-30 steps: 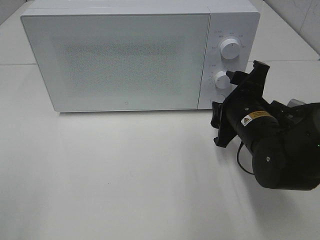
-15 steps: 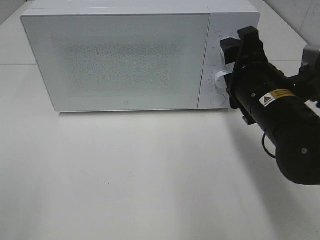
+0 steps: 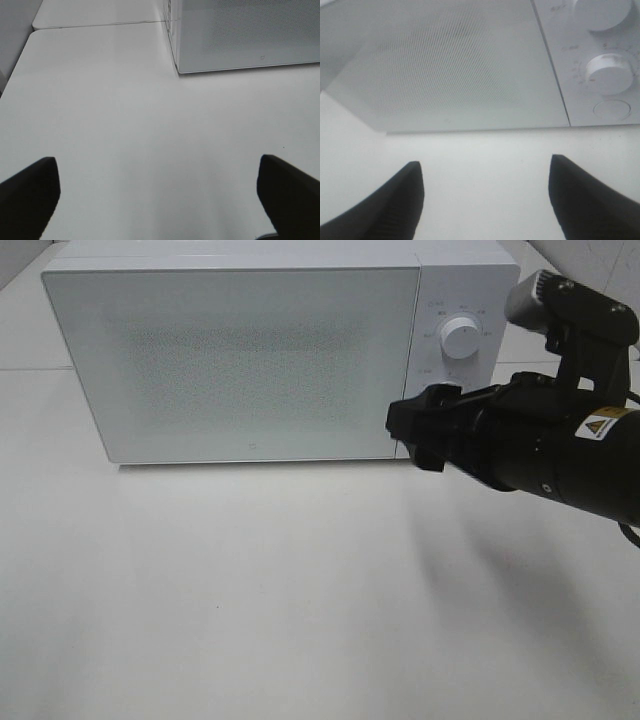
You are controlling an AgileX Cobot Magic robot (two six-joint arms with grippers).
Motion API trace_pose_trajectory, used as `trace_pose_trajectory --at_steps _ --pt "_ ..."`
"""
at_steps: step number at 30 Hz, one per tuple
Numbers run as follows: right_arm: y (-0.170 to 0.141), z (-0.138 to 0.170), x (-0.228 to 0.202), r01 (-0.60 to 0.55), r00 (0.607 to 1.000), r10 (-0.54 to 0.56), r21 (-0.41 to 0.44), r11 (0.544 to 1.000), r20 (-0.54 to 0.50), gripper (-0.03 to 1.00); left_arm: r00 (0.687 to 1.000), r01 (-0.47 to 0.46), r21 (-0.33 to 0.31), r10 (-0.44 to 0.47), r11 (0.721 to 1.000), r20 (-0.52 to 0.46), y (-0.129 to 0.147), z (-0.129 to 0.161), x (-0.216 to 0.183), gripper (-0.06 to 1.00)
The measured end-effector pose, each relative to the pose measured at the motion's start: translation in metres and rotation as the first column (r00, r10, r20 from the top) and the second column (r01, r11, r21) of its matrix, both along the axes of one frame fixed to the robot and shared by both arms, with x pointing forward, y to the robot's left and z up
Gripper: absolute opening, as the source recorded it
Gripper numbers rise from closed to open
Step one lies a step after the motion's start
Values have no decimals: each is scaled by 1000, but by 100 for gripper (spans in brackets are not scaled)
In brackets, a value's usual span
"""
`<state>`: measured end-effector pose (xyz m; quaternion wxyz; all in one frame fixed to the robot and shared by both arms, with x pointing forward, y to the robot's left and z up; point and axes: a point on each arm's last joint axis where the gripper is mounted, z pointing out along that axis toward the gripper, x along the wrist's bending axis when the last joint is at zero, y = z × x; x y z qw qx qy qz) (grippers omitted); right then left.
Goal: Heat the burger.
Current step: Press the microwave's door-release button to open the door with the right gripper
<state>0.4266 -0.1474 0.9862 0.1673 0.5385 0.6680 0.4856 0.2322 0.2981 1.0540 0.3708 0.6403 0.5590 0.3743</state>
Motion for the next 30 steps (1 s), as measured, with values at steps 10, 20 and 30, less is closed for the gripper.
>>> trace_pose_trajectory --at_steps 10,20,30 --pt "-7 15 -1 -203 971 177 -156 967 -163 63 1000 0 0 0 1000 0 0 0 0 100" --pt "-108 24 34 99 891 -269 -424 900 -364 81 1000 0 0 0 1000 0 0 0 0 100" --pt "-129 49 -1 137 827 -356 -458 878 -435 81 1000 0 0 0 1000 0 0 0 0 100"
